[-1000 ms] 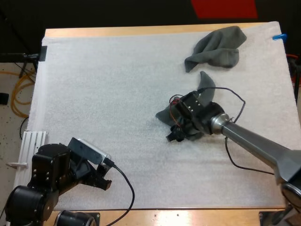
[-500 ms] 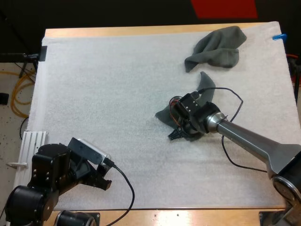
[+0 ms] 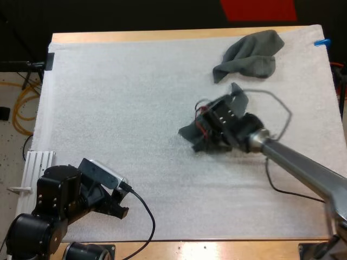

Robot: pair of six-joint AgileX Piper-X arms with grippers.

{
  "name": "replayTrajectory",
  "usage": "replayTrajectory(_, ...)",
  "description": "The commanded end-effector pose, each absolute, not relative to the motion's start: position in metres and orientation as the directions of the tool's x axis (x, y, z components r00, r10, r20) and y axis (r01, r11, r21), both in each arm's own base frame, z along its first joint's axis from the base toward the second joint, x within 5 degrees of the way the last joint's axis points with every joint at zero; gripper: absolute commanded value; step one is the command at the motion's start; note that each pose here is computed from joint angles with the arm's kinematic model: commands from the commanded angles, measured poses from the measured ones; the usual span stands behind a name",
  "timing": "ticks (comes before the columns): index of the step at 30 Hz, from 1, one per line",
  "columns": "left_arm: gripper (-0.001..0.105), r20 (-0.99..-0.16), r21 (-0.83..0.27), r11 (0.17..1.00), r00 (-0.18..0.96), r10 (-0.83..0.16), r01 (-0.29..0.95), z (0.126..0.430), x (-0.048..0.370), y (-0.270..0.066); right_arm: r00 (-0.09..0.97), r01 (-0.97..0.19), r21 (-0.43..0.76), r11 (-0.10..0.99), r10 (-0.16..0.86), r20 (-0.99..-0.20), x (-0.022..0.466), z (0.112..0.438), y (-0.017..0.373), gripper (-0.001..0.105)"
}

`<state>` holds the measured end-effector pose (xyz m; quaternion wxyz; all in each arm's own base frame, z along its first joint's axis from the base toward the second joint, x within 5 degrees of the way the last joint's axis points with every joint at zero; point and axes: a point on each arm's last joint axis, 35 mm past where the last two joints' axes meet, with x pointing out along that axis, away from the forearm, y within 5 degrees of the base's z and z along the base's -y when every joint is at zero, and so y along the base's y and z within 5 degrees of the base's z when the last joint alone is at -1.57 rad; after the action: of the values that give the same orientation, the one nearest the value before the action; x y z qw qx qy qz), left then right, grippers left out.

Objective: Pick towel from pile fold and stack

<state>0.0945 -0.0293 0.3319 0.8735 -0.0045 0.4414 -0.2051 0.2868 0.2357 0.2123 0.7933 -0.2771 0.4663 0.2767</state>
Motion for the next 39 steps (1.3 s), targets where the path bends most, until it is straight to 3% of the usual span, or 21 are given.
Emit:
replayTrajectory(1,0.063,-0.769,-0.199,0.914,0.521,-0.370,0.355,0.332,0.094,-0.030,0.495,-0.670,-0.219,0.709,0.206,-0.844,0.283,0.249,0.232,0.000)
replayTrajectory(7,0.063,-0.769,-0.199,0.914,0.521,-0.370,0.355,0.332,0.094,-0.030,0.694,-0.560,-0.295,0.774,0.243,-0.678,0.254,0.337,0.202,0.000)
replayTrajectory(14,0.063,-0.763,-0.220,0.903,0.511,-0.395,0.370,0.332,0.094,-0.031,0.889,-0.335,-0.449,0.829,0.120,-0.442,0.219,0.409,0.156,0.000)
replayTrajectory(19,0.063,-0.762,-0.222,0.902,0.511,-0.398,0.371,0.332,0.094,-0.031,0.925,-0.183,-0.499,0.847,-0.024,-0.380,0.225,0.429,0.122,0.000)
replayTrajectory(21,0.063,-0.762,-0.222,0.902,0.511,-0.398,0.371,0.332,0.094,-0.031,0.917,-0.168,-0.498,0.851,-0.051,-0.396,0.229,0.428,0.113,0.000)
replayTrajectory(25,0.063,-0.762,-0.223,0.902,0.511,-0.398,0.370,0.332,0.094,-0.031,0.860,-0.239,-0.466,0.852,-0.037,-0.509,0.230,0.413,0.107,0.000)
replayTrajectory(29,0.063,-0.760,-0.222,0.902,0.514,-0.398,0.370,0.332,0.094,-0.031,0.724,-0.424,-0.220,0.879,0.183,-0.665,0.234,0.389,0.125,0.000)
replayTrajectory(32,0.063,-0.760,-0.222,0.902,0.514,-0.398,0.370,0.332,0.094,-0.031,0.632,-0.533,-0.099,0.841,0.317,-0.707,0.246,0.363,0.152,0.000)
replayTrajectory(39,0.063,-0.760,-0.222,0.902,0.514,-0.398,0.370,0.332,0.094,-0.031,0.472,-0.716,-0.023,0.698,0.459,-0.753,0.256,0.300,0.237,0.000)
